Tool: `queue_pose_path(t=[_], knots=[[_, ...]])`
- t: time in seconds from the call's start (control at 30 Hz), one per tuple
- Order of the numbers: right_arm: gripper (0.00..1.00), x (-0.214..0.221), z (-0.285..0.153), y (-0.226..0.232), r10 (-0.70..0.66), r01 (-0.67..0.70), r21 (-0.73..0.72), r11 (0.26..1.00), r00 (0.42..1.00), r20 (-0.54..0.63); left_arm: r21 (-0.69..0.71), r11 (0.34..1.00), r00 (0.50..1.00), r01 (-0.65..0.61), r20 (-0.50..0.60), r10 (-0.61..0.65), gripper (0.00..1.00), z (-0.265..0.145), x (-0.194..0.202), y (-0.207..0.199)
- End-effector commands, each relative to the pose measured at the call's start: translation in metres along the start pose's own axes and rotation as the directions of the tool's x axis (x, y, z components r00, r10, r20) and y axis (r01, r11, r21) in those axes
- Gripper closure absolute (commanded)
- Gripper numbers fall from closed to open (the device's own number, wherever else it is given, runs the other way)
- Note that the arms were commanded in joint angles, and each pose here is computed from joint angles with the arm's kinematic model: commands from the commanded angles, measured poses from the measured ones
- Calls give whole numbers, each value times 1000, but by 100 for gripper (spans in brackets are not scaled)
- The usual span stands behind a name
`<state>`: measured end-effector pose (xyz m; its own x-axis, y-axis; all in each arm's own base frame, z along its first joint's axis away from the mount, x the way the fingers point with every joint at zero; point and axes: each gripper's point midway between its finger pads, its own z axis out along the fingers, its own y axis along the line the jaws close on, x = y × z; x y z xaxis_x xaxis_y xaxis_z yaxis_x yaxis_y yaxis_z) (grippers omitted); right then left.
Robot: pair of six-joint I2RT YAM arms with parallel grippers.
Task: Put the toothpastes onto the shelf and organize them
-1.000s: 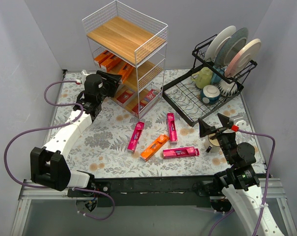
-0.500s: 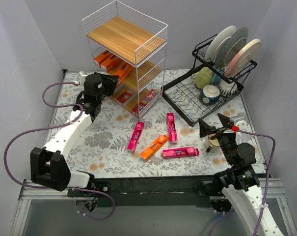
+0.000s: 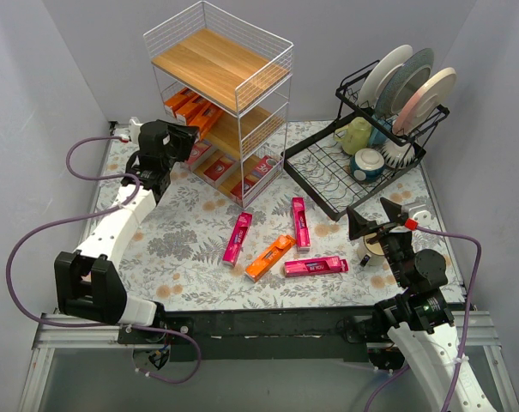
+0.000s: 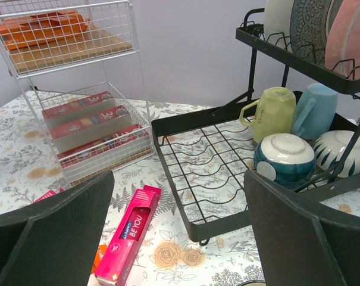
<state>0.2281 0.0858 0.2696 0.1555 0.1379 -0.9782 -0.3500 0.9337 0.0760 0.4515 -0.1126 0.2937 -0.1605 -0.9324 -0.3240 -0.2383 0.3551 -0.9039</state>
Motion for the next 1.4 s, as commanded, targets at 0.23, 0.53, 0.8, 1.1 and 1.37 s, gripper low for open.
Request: queue_pose_path(t=[0.23, 0.53, 0.8, 1.1, 1.37], knots=[[1, -25, 0, 1, 4, -4, 2, 1000, 997, 72, 38, 998, 994, -58, -86, 61, 71, 8, 0, -17], [1, -26, -1, 0, 4, -4, 6, 1000, 997, 80, 74, 994, 981, -76, -171, 88, 71, 7, 7, -24], [1, -24, 0, 1, 5, -5, 2, 1000, 997, 72, 57, 996, 978, -74, -193, 83, 70, 8, -2, -14], [1, -24, 0, 1, 4, -4, 4, 1000, 998, 68, 58, 994, 970, -94, -218, 104, 65, 11, -16, -8], [1, -25, 0, -1, -4, 4, 12, 1000, 998, 68, 103, 989, 943, -103, -308, 131, 66, 16, -7, -17]])
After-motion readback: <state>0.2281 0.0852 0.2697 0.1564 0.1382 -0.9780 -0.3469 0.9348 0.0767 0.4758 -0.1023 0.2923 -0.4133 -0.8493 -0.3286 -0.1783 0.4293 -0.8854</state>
